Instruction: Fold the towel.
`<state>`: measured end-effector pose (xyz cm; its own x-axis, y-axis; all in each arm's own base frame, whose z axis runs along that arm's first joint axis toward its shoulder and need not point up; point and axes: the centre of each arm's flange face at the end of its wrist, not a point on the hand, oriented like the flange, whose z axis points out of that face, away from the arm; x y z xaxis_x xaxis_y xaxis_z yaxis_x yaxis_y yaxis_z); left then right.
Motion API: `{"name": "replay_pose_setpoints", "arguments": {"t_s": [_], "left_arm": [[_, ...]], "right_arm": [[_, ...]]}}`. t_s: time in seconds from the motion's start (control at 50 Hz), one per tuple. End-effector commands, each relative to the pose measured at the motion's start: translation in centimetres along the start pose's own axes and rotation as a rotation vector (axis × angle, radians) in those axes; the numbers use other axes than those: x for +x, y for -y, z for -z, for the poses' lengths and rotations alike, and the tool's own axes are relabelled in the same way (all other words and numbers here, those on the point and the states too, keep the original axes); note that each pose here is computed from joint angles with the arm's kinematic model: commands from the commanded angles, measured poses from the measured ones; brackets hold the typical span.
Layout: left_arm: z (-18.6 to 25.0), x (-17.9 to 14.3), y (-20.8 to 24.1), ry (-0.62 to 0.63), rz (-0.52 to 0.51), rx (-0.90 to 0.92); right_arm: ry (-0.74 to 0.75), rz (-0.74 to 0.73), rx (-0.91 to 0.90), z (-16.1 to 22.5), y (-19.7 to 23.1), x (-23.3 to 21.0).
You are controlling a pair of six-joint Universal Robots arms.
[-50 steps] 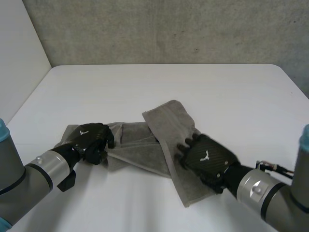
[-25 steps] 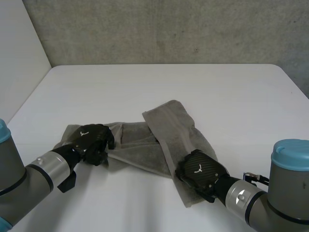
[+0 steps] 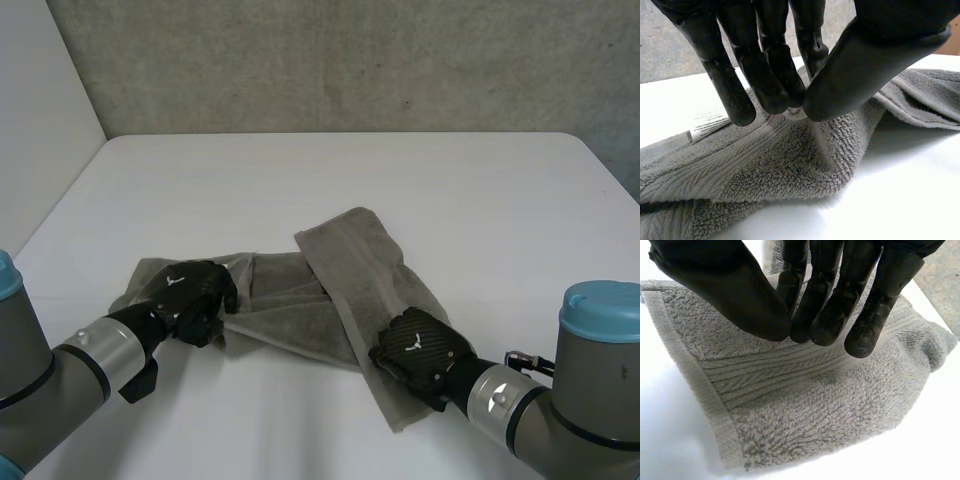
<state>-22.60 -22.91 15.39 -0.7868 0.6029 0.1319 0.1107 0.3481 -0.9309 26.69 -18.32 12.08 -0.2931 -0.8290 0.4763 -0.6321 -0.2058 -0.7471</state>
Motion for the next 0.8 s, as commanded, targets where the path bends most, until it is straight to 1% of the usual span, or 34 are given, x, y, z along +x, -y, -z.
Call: {"name": "replay_pose_setpoints", "arguments": {"t_s": [0.02, 0.1, 0.14, 0.16, 0.2, 0.24, 0.46, 0.8], "left_arm": [[0.0, 0.0, -0.1, 0.000, 0.001, -0.002], [0.1, 0.0, -0.2, 0.000, 0.003, -0.006], [0.1, 0.1, -0.2, 0.000, 0.002, -0.006], [0.1, 0.1, -0.2, 0.000, 0.002, -0.006], [0.1, 0.1, -0.2, 0.000, 0.002, -0.006], [0.1, 0.1, -0.2, 0.000, 0.002, -0.006], [0.1, 0.1, -0.3, 0.000, 0.003, -0.009], [0.1, 0.1, -0.4, 0.000, 0.004, -0.010]], "right_arm": [[0.000, -0.020, 0.014, 0.5, 0.5, 0.1], [-0.005, -0.033, 0.055, 1.5, 1.8, 0.2], [0.022, -0.041, 0.111, 2.3, 2.7, -0.1], [0.022, -0.041, 0.111, 2.3, 2.7, -0.1], [0.081, -0.045, 0.156, 2.5, 3.0, -0.9], [0.095, -0.041, 0.161, 2.5, 2.9, -1.2], [0.122, -0.004, 0.127, 1.7, 1.6, -1.8], [0.134, -0.011, 0.099, 1.0, 0.8, -2.1]]}}
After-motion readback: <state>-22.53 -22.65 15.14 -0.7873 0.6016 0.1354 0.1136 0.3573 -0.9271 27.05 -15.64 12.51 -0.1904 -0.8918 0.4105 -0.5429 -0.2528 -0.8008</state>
